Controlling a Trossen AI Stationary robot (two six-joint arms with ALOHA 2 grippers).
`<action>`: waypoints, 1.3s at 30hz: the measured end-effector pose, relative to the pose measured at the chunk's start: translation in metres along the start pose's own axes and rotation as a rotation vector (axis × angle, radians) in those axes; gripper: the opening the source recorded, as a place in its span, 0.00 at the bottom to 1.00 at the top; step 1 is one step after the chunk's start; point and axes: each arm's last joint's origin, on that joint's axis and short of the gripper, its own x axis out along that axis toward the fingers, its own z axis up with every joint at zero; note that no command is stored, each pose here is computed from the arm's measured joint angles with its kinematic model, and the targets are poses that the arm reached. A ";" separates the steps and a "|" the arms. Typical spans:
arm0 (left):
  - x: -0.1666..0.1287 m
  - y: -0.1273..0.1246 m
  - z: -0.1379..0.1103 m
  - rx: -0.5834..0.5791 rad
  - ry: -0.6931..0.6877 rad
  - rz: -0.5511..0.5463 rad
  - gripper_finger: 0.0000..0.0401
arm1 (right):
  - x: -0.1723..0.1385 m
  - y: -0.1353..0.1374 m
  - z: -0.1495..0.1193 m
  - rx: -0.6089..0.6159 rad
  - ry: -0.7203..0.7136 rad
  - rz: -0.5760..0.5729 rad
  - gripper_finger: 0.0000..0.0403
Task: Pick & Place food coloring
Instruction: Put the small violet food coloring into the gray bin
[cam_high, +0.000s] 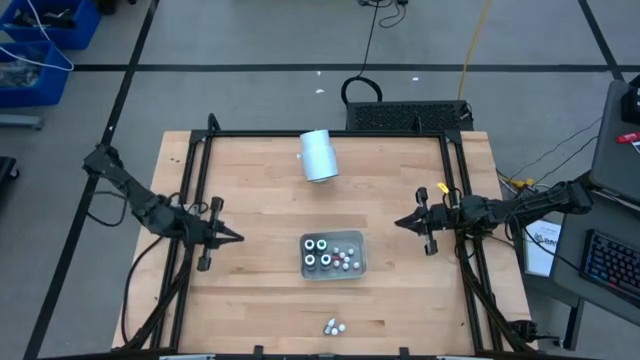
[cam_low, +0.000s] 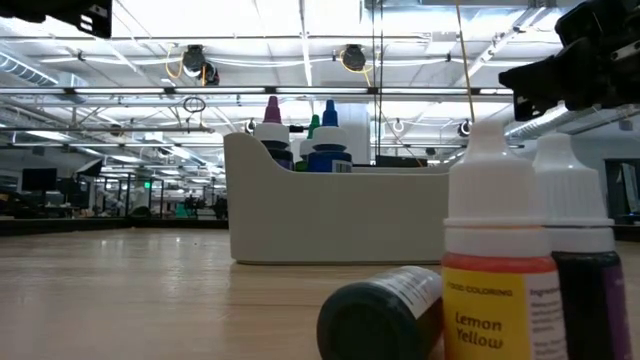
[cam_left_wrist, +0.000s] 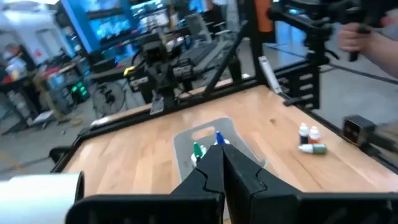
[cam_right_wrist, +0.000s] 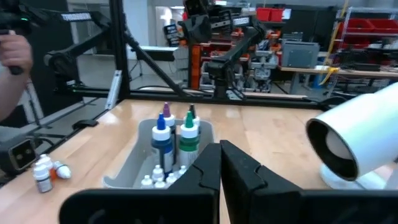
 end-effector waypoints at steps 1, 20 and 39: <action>-0.002 0.001 -0.001 0.012 -0.008 -0.011 0.00 | 0.000 0.000 0.000 0.004 0.000 0.005 0.00; -0.019 0.025 -0.040 -0.133 -0.066 0.061 0.01 | 0.018 0.021 -0.003 0.037 0.118 0.183 0.00; -0.014 0.024 -0.053 -0.163 0.028 0.153 0.06 | 0.199 0.179 0.056 -0.058 0.826 0.345 0.08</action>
